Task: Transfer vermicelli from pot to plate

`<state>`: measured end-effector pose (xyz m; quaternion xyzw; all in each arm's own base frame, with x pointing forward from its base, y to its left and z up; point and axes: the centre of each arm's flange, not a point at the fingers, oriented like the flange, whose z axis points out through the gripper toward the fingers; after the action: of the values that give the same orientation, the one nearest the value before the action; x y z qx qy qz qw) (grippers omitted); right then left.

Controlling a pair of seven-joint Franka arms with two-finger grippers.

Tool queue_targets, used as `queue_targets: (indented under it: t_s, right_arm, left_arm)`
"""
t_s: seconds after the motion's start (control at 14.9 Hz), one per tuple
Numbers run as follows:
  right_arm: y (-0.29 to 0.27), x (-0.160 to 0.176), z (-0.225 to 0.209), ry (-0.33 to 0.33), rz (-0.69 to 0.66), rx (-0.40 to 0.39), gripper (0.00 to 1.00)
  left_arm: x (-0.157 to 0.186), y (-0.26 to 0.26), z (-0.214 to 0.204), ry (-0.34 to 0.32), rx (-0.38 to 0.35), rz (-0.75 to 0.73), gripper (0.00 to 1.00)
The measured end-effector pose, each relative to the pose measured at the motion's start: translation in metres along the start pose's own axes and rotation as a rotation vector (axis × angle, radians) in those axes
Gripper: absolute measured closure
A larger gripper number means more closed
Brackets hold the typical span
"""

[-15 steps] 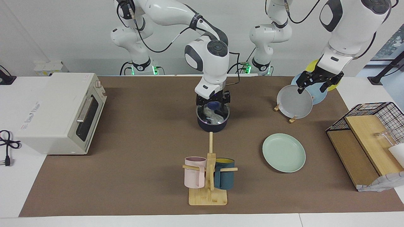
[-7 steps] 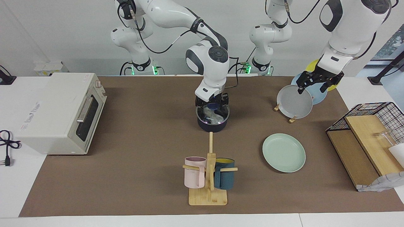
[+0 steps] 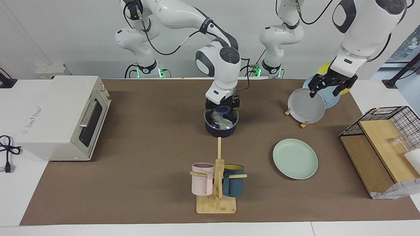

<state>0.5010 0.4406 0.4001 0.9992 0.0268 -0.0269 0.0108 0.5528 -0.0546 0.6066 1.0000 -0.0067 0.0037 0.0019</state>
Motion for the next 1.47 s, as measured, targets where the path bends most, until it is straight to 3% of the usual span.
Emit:
queue_targets:
  t_s: [0.34,0.8,1.27,1.47]
  right_arm:
    - [-0.0027,-0.0030,0.0010,-0.002,-0.006,-0.002,0.02]
    - [-0.0047,-0.0051,0.0001,0.000,-0.010,-0.001,0.20]
    - [-0.0051,-0.0054,-0.0015,0.003,-0.011,0.002,0.23]
    - [-0.0051,-0.0053,-0.0017,0.004,-0.011,0.002,0.30]
  left_arm:
    - [0.0001,-0.0003,-0.0001,0.001,0.000,-0.001,0.00]
    - [0.0009,-0.0004,-0.0007,0.008,-0.001,-0.001,0.00]
    - [0.0011,-0.0004,-0.0007,0.010,-0.001,-0.001,0.00]
    - [0.0011,-0.0004,-0.0005,0.010,-0.001,-0.001,0.00]
